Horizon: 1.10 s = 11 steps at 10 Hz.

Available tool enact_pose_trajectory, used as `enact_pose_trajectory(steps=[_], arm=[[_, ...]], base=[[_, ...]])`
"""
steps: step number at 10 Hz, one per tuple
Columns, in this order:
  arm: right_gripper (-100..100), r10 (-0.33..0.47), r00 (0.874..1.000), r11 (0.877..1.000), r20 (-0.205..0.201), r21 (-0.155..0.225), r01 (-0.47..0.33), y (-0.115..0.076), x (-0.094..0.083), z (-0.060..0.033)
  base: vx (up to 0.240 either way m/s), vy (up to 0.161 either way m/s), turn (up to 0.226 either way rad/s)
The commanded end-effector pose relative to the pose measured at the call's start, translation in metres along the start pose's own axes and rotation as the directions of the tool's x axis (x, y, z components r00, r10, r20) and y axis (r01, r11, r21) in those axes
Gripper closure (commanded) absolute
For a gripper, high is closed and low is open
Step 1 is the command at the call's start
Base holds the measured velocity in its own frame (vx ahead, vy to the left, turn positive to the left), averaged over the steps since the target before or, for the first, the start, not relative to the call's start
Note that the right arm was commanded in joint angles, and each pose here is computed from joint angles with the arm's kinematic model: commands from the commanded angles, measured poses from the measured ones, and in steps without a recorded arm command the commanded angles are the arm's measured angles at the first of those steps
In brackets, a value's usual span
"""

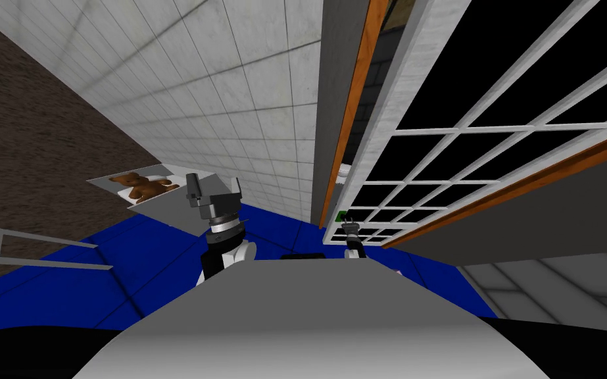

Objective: Pull the door open

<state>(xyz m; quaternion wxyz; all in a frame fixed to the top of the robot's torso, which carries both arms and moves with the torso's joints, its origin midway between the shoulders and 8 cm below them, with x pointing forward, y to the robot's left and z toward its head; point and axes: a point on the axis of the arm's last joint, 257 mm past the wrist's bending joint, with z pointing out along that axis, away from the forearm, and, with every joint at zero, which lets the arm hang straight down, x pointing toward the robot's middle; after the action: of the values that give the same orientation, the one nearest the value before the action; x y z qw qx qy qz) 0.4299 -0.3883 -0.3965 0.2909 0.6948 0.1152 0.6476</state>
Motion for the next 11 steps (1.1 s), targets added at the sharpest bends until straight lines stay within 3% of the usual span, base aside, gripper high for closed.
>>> enact_pose_trajectory(steps=[1, 2, 4, 6, 9, 11], arm=[[-100, 0.053, 0.998, 0.998, -0.030, 0.018, -0.053, -0.0169, 0.0166, 0.0034], [-100, 0.104, 0.994, 0.995, -0.025, 0.017, -0.103, -0.0173, 0.0160, 0.0029], [-100, 0.104, 0.994, 0.994, -0.025, 0.017, -0.104, -0.0173, 0.0160, 0.0029], [-100, 0.192, 0.981, 0.981, -0.017, 0.013, -0.192, -0.0181, 0.0149, 0.0018], [-100, 0.251, 0.968, 0.968, -0.013, 0.011, -0.251, -0.0185, 0.0143, 0.0013], [-100, 0.332, 0.943, 0.943, -0.006, 0.006, -0.332, -0.0193, 0.0132, 0.0003]], base=[[-0.038, -0.012, 0.036], [-0.047, 0.001, 0.063], [-0.024, -0.011, 0.007], [-0.047, -0.015, 0.081], [-0.050, -0.023, 0.031], [-0.051, -0.006, 0.060]])
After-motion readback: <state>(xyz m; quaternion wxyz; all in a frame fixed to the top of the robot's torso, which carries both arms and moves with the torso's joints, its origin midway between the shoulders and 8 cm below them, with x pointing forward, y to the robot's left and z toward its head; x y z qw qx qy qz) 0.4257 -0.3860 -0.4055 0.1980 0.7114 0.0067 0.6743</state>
